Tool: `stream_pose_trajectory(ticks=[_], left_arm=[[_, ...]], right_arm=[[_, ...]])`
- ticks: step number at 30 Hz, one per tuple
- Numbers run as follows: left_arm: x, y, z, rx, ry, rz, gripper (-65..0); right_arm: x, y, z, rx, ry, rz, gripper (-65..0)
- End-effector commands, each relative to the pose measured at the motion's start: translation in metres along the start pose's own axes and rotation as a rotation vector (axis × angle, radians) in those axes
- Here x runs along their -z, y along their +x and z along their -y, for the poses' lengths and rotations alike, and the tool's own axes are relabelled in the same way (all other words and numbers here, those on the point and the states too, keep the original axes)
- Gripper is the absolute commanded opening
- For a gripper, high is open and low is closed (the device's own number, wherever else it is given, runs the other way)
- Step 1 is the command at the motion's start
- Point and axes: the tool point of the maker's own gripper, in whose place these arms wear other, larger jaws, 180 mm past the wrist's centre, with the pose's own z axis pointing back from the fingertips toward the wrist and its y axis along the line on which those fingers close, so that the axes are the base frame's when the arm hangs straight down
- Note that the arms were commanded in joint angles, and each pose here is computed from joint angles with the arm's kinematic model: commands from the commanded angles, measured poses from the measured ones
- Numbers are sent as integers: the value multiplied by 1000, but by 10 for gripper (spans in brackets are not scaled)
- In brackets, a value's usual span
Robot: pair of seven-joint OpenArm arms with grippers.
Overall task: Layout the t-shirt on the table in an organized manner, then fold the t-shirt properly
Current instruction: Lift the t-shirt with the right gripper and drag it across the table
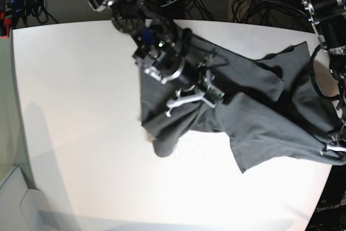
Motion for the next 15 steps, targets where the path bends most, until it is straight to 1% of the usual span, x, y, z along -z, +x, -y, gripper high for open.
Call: stream_pose_trajectory(ticks=[1,5,7,11,13,15], left_arm=[[-2,34,-7,19,7,85,-648],[-1,36,-15,24,21,81,-648],[-1,36,-18,30,25,81,-648],[-1,35,-18,31,26,78,-648],[-1,34,-18,31,26,75,-648],[-1,34,-18,31,26,75,-648]], right_arm=[[0,21,-7,-5,16,66,-650],[-3,19,-58,-20,125,65,-650],[-4,19,-68,-18,147,64,-650],[-7,18,-69,-13,144,65,-650],[-13,14,-60,-27,125,63,-650],[-21,21,-49,-37,99,87,-650]])
